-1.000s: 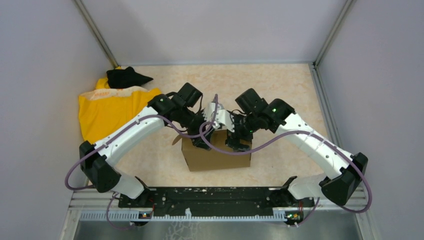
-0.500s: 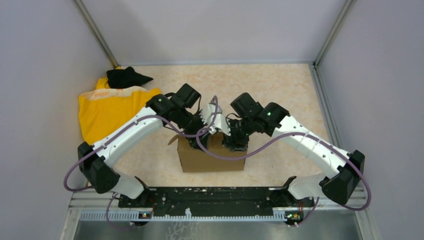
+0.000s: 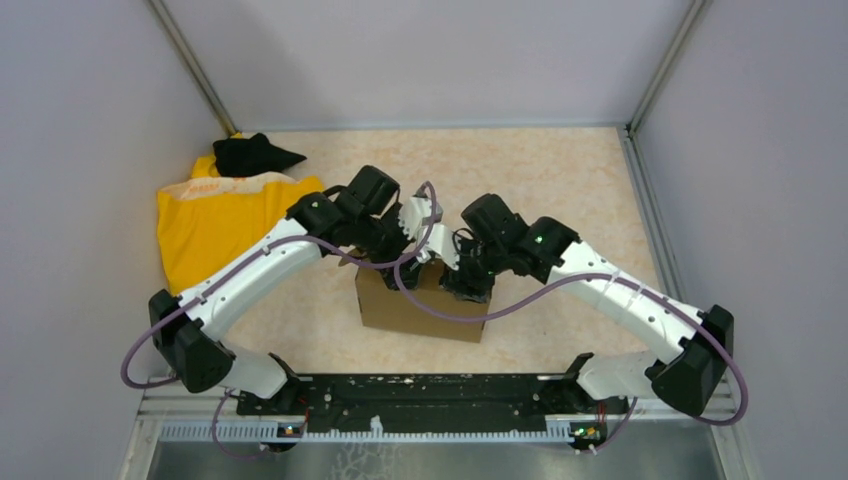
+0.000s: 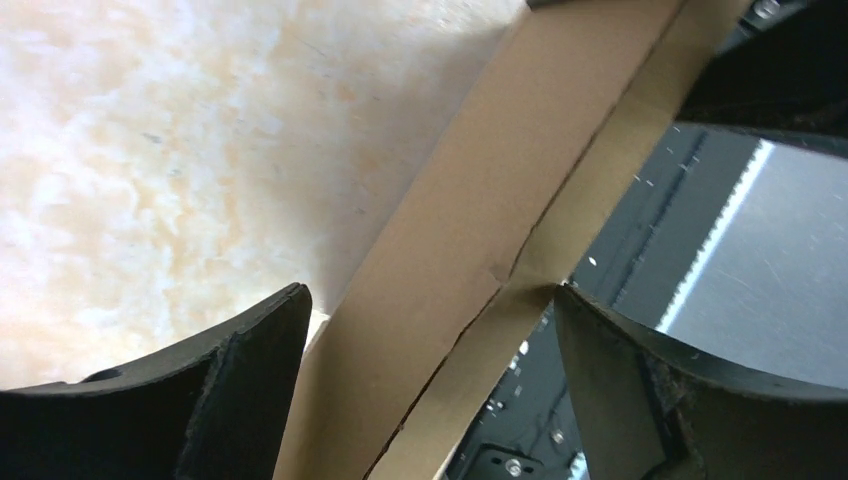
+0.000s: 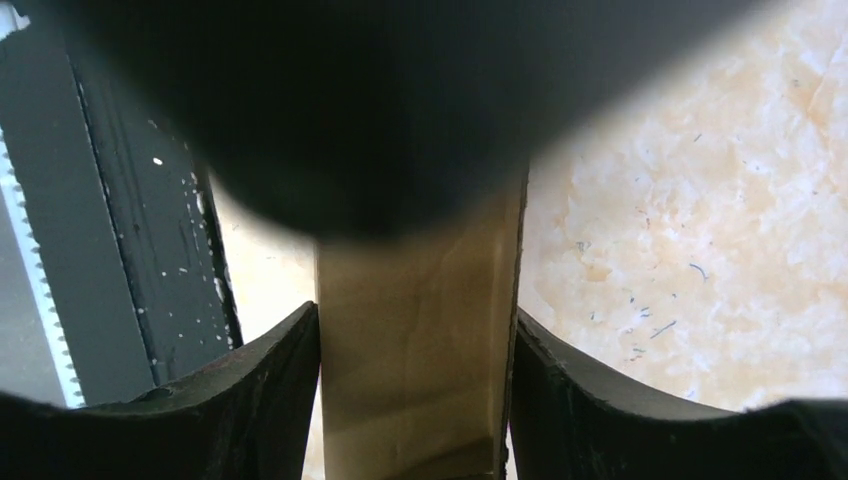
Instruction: Fold the paper box
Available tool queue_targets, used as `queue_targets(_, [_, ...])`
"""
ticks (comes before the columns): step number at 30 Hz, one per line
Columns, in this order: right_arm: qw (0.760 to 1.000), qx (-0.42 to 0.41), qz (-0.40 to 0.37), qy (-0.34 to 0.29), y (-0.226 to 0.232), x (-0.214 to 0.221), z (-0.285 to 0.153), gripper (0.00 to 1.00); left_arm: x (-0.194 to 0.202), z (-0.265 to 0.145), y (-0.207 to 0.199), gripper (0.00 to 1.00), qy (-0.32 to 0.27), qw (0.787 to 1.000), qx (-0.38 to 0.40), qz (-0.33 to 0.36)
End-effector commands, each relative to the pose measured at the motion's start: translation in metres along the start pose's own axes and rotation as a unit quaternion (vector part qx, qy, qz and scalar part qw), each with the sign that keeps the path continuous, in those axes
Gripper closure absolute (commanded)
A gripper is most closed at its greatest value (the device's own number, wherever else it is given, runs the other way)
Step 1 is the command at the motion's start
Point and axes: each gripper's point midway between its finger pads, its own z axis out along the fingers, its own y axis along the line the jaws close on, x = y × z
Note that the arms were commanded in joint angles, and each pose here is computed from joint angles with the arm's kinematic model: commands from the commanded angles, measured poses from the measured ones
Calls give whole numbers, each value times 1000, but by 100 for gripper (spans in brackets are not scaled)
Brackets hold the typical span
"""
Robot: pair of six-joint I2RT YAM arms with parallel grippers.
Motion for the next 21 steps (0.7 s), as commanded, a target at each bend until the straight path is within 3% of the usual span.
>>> queue_targets(1, [996,-3,74,47,6,21,16,58,-58,-19,8,1,-120,990,-53,51])
queue_targets(11, [995,9,81,62,0,22,16,59,-65,-40,22,1,-159,982,-94,31])
queue_targets(21, [993,46,82,67,-13,21,4,60,-89,-98,16,1,-261,958,-110,33])
